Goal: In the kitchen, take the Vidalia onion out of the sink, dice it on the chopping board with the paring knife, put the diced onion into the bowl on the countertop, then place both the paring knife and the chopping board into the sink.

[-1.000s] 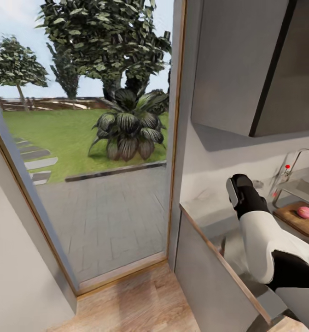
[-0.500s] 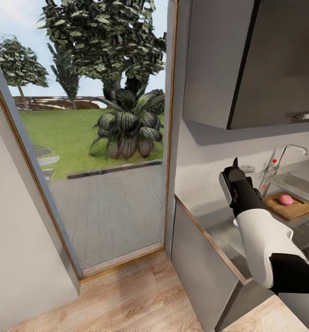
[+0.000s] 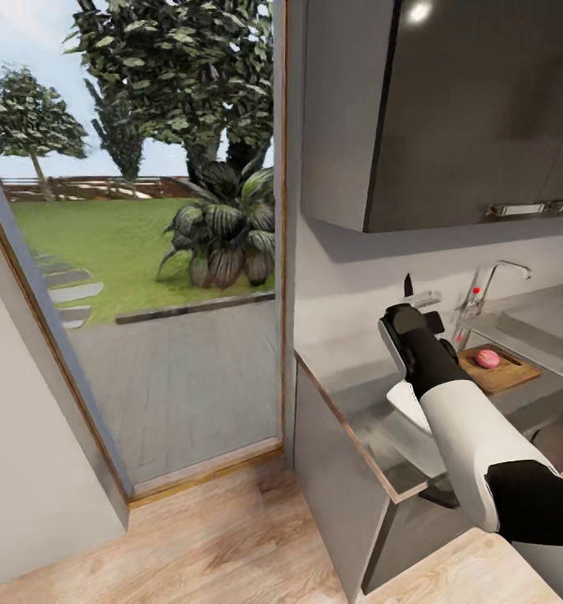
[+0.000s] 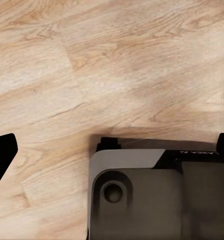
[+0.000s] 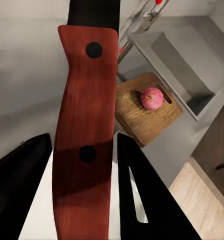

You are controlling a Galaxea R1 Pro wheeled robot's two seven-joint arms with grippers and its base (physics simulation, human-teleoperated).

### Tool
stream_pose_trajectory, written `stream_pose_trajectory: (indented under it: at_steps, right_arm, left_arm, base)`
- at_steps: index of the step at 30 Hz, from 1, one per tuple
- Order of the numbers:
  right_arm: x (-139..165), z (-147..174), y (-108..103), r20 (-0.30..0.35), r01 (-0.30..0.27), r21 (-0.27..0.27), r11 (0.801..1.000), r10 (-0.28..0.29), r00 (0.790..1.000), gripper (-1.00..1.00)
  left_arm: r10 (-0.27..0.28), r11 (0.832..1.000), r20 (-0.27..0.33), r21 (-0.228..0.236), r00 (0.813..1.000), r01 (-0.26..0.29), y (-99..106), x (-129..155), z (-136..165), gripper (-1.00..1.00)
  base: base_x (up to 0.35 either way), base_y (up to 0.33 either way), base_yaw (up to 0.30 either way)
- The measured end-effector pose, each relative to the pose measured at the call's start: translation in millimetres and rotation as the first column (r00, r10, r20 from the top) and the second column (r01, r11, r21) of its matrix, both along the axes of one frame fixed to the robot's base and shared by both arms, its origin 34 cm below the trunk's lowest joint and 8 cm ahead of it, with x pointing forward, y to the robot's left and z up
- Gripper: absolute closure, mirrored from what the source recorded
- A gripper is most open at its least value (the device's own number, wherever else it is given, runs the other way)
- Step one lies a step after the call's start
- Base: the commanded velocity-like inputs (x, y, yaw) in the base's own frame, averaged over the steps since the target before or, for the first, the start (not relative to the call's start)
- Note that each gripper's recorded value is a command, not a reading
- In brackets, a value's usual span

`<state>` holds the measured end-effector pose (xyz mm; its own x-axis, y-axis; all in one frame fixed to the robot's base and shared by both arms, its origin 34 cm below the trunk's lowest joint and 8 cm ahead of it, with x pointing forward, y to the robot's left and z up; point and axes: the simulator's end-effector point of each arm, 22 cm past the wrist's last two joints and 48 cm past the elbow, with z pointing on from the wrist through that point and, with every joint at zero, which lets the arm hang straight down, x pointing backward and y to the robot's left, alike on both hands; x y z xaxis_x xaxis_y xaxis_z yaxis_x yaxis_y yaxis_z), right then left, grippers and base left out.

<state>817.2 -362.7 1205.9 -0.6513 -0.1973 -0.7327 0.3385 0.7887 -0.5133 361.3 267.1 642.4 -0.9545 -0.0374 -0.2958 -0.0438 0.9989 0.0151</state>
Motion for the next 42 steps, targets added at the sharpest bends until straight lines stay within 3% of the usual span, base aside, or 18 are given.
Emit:
stream_pose_trajectory:
  at_steps: [23, 27, 28, 31, 42]
  right_arm:
    - [1, 3, 3, 0.006, -0.007, -0.008, 1.000, 0.007, 1.000, 1.00]
    - [2, 5, 7, 0.006, -0.017, -0.024, 1.000, 0.017, 1.000, 1.00]
    - [5, 8, 16, 0.004, -0.042, -0.064, 0.997, 0.042, 0.999, 1.00]
    - [6, 10, 21, 0.002, -0.056, -0.093, 0.994, 0.056, 0.998, 1.00]
    - [6, 11, 22, 0.002, -0.060, -0.103, 0.993, 0.060, 0.998, 1.00]
  left_arm:
    - [-0.002, 1.000, -0.002, -0.002, 1.000, 0.002, -2, 0, 0, -1.00]
    - [-0.002, 1.000, -0.002, -0.002, 1.000, 0.002, -2, 0, 0, -1.00]
    - [-0.002, 1.000, -0.002, -0.002, 1.000, 0.002, -2, 0, 0, -1.00]
    - [-0.002, 1.000, -0.002, -0.002, 1.000, 0.002, -2, 0, 0, -1.00]
    - [-0.002, 1.000, -0.002, -0.002, 1.000, 0.002, -2, 0, 0, -1.00]
  base:
    - [-0.030, -0.319, 0.202]
    - [-0.109, -0.320, 0.246]
    - [-0.144, -0.320, 0.246]
    - [-0.150, -0.319, 0.237]
    - [-0.169, -0.312, 0.064]
